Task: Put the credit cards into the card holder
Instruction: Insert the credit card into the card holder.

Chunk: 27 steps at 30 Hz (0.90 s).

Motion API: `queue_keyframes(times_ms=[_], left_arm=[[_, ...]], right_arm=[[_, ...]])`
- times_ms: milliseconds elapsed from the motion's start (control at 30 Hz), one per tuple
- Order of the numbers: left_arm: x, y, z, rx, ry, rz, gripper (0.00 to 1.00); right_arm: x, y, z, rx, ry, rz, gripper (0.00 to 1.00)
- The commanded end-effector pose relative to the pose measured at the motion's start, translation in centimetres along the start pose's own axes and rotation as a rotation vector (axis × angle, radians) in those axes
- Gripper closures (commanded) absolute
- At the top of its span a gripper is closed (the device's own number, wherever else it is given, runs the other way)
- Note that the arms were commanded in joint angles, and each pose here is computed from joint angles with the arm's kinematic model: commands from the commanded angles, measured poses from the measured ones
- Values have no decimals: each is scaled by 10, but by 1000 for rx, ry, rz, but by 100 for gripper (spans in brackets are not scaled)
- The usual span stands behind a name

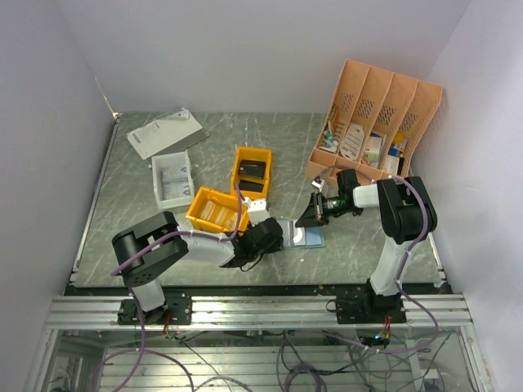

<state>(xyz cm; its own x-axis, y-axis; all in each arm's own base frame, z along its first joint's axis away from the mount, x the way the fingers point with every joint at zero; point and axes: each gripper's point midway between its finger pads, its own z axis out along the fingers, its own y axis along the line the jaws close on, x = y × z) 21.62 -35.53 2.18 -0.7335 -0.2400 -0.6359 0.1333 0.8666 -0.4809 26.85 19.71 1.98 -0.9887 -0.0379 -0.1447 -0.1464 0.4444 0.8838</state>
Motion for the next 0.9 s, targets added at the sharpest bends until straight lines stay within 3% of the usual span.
queue_keyframes(times_ms=[0,233,467,667,867], left_arm=[[38,46,2,-124,131,90,53],[38,44,3,-117,137,92,54],[27,39,-8,-114,119,98,53],[-2,4,-42,-111,66,208,49],[-10,-55,-52,28,46,202,48]], right_arm=[[2,-4,6,5,19,-19,100],[3,-2,15,-10,53,-41,95],[2,-2,18,-16,70,-51,82],[1,-2,18,-19,71,-50,80],[1,-3,18,-13,70,-49,80]])
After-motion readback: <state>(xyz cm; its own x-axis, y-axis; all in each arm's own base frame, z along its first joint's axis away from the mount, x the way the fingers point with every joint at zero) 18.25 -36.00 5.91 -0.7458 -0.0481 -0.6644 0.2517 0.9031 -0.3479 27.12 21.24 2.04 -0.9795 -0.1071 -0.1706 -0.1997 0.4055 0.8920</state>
